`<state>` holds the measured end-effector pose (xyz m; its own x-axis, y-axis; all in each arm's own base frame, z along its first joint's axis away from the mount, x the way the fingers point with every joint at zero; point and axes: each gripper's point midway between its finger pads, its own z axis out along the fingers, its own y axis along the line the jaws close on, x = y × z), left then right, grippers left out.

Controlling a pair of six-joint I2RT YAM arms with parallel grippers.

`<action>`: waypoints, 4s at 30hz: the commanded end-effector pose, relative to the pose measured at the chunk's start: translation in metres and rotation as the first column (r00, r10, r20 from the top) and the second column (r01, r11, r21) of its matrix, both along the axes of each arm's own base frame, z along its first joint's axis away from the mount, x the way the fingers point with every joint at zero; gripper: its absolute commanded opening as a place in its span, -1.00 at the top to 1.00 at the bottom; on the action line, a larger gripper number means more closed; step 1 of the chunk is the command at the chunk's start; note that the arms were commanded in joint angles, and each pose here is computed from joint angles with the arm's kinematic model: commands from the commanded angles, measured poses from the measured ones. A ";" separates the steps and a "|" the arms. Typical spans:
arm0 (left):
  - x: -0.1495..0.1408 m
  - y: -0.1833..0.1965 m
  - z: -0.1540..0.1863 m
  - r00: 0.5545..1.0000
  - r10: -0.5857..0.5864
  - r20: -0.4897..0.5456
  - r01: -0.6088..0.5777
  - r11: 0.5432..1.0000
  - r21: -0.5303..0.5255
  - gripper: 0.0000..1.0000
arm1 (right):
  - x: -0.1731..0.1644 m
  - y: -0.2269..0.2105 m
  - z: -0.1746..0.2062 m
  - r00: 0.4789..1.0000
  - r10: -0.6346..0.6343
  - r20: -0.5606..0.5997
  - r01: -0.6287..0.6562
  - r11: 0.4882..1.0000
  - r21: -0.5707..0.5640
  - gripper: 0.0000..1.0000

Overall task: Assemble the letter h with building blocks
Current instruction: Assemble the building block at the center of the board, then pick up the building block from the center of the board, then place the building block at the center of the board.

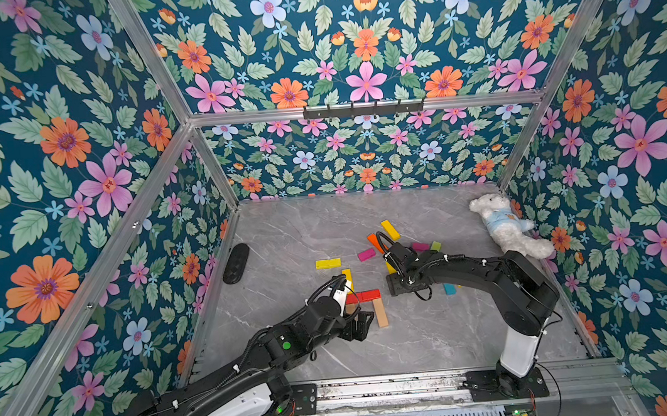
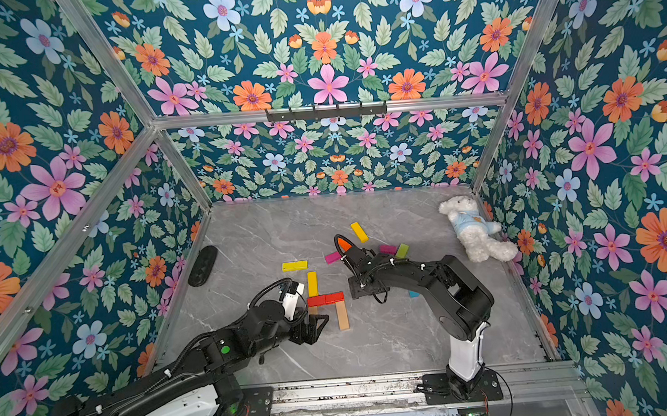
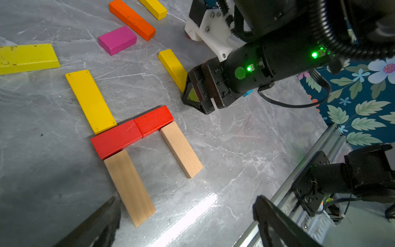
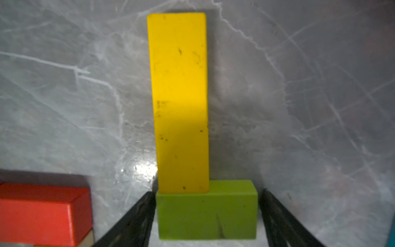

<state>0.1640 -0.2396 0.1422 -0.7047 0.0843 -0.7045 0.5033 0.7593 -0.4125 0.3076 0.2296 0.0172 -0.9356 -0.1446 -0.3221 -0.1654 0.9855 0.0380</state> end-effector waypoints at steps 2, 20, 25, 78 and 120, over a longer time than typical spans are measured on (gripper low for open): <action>0.001 -0.002 0.001 1.000 -0.007 0.010 0.007 1.000 -0.006 -0.99 | -0.010 -0.001 0.000 0.999 0.012 -0.032 -0.011 1.000 0.017 -0.66; 0.009 0.001 0.003 0.999 0.042 0.027 -0.042 0.999 -0.001 -0.99 | 0.066 -0.139 0.066 0.871 -0.491 0.020 0.479 0.859 0.182 -0.41; 0.009 0.001 0.004 0.999 0.041 0.028 -0.041 0.999 0.000 -0.99 | 0.083 -0.153 0.043 0.855 -0.519 -0.010 0.518 0.851 0.085 -0.44; 0.008 0.003 0.017 0.996 0.023 0.083 -0.021 0.999 -0.026 -0.99 | -0.095 -0.076 0.032 0.844 -0.530 -0.086 0.537 0.830 0.154 0.51; 0.010 0.005 0.021 0.996 0.049 0.078 -0.047 0.998 -0.029 -0.99 | -0.115 -0.091 -0.004 0.931 -0.354 -0.088 0.356 0.934 0.015 0.47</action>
<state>0.1712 -0.2342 0.1540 -0.6662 0.0562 -0.7437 0.5001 0.7734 -0.3896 0.1855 0.1280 0.0143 -0.9516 0.2022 -0.2317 0.2017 0.9791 0.0258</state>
